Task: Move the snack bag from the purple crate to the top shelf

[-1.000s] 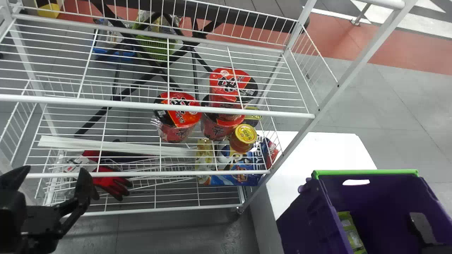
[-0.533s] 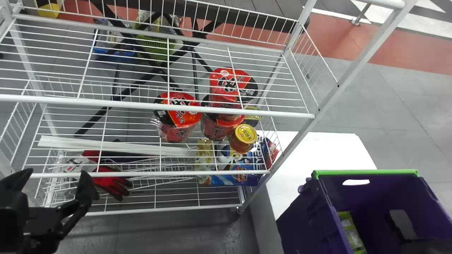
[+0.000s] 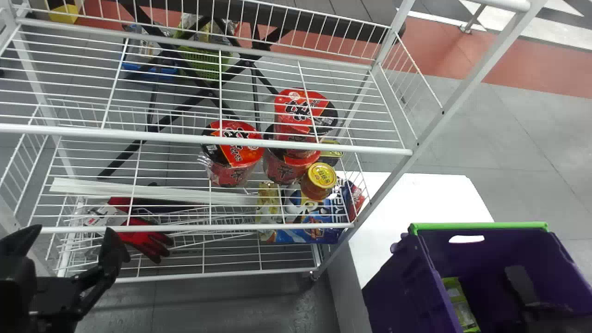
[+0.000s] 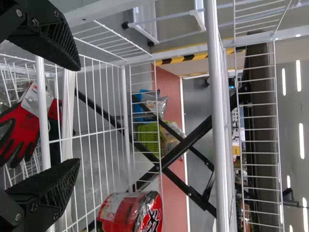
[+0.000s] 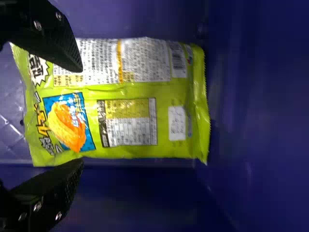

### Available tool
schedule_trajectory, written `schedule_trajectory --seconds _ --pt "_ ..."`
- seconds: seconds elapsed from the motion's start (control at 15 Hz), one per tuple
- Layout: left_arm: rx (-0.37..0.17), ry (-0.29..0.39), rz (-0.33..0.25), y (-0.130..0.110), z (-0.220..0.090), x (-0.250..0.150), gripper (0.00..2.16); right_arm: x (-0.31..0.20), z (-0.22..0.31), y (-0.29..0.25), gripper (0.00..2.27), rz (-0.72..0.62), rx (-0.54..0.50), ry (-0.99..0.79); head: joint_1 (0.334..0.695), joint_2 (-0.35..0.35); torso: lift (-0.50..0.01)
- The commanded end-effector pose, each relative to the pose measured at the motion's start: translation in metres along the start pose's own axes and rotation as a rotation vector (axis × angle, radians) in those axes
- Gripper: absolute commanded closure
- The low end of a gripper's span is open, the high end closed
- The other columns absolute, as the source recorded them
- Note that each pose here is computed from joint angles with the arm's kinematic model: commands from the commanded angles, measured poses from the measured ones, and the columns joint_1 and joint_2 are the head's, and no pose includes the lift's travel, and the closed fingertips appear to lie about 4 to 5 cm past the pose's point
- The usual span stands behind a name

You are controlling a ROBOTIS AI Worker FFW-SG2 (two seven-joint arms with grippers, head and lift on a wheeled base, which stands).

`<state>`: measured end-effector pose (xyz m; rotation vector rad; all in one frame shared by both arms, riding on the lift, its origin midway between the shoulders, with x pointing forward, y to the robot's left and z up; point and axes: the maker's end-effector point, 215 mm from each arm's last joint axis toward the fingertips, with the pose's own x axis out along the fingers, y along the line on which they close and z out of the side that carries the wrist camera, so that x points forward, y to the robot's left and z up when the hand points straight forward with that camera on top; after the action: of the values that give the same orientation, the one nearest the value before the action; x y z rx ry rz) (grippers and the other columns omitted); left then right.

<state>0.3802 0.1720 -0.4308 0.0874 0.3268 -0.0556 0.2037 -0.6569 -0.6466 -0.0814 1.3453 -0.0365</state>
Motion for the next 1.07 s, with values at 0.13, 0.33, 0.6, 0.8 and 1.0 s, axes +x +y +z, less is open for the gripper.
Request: schedule_trajectory --seconds 0.13,0.33,0.6,0.8,1.0 --pt "0.005 0.011 -0.005 -0.003 -0.005 0.0 0.16 -0.005 -0.005 -0.007 0.19 0.06 0.001 -0.062 0.695 -0.35 -0.451" --pt "0.003 0.011 -0.007 -0.004 -0.006 0.005 0.16 -0.017 -0.01 -0.013 0.21 0.108 0.052 -0.108 0.695 -0.35 -0.451" --pt "-0.004 0.014 -0.007 -0.002 -0.006 0.011 0.16 -0.016 -0.018 -0.002 0.21 0.151 0.065 -0.104 0.695 -0.35 -0.451" --pt "-0.006 0.024 -0.003 0.002 -0.012 0.016 0.16 -0.008 -0.03 0.003 0.21 0.139 0.041 -0.057 0.695 -0.35 -0.451" --pt "-0.004 0.027 -0.007 -0.001 -0.014 0.02 0.16 -0.002 -0.042 0.007 0.21 0.135 0.038 -0.029 0.695 -0.35 -0.451"
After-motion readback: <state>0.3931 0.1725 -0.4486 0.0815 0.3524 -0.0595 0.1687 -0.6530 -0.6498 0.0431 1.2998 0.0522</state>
